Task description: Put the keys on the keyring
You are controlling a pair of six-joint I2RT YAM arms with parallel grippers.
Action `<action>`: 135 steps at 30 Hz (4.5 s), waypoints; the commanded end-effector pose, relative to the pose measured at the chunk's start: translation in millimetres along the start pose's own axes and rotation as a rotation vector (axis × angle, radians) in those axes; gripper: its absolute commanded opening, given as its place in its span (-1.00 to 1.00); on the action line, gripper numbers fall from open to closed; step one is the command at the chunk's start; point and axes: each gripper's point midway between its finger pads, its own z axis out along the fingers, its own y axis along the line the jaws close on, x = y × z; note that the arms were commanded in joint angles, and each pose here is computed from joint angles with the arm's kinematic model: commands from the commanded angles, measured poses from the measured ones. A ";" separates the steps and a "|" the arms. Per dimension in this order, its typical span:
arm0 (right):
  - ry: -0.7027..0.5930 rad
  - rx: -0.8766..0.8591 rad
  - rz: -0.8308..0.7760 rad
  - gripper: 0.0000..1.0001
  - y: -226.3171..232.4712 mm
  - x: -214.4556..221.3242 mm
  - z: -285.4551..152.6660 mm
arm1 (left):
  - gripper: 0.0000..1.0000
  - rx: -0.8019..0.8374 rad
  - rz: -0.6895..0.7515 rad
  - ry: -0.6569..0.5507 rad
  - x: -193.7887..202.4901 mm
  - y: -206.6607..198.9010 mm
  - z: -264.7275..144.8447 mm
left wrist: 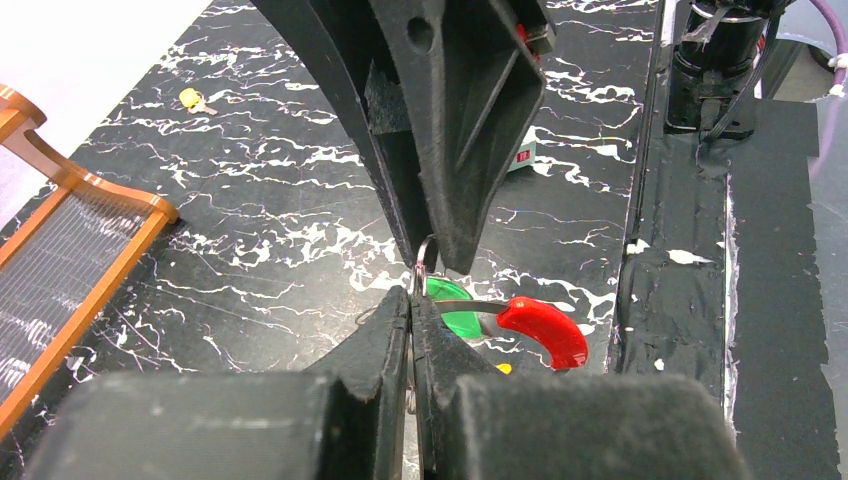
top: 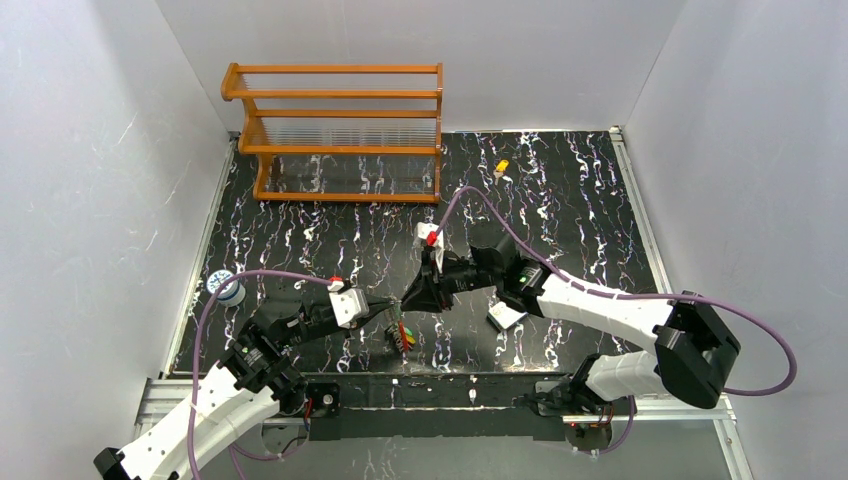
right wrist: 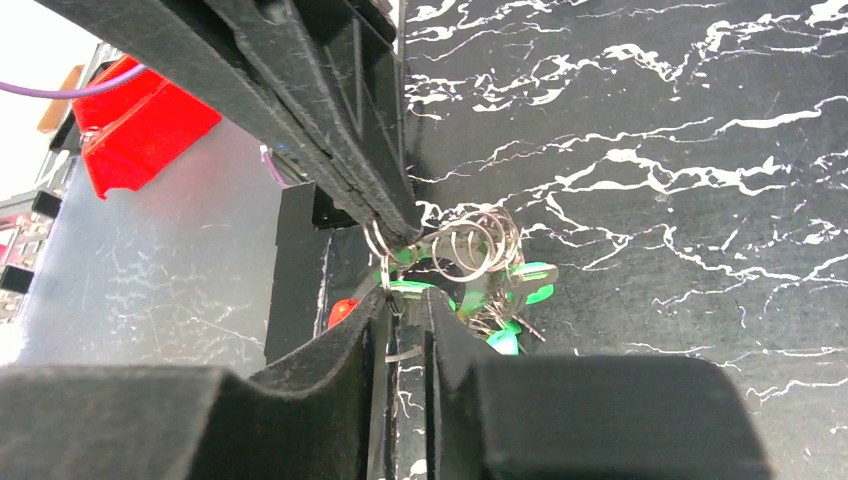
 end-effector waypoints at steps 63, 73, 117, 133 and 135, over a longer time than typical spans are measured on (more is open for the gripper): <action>-0.214 -0.055 -0.336 -0.23 7.7 -25.4 9.2 | -1.00 0.032 0.028 -0.065 -17.6 -3.5 2.2; -0.219 -0.056 -0.348 -0.82 6.6 -24.5 10.0 | -1.00 0.039 0.022 -0.065 -17.4 -4.5 3.1; 0.359 0.033 -0.315 -0.97 -7.4 16.0 11.0 | -0.56 0.117 -0.095 0.091 15.9 -11.5 22.0; 0.336 0.049 -0.339 -0.97 -6.4 8.5 10.1 | -0.72 0.137 -0.124 0.159 30.3 -15.4 22.3; 0.336 0.047 -0.338 -0.97 -5.8 8.7 9.9 | -0.84 0.131 -0.121 0.160 30.8 -14.5 21.9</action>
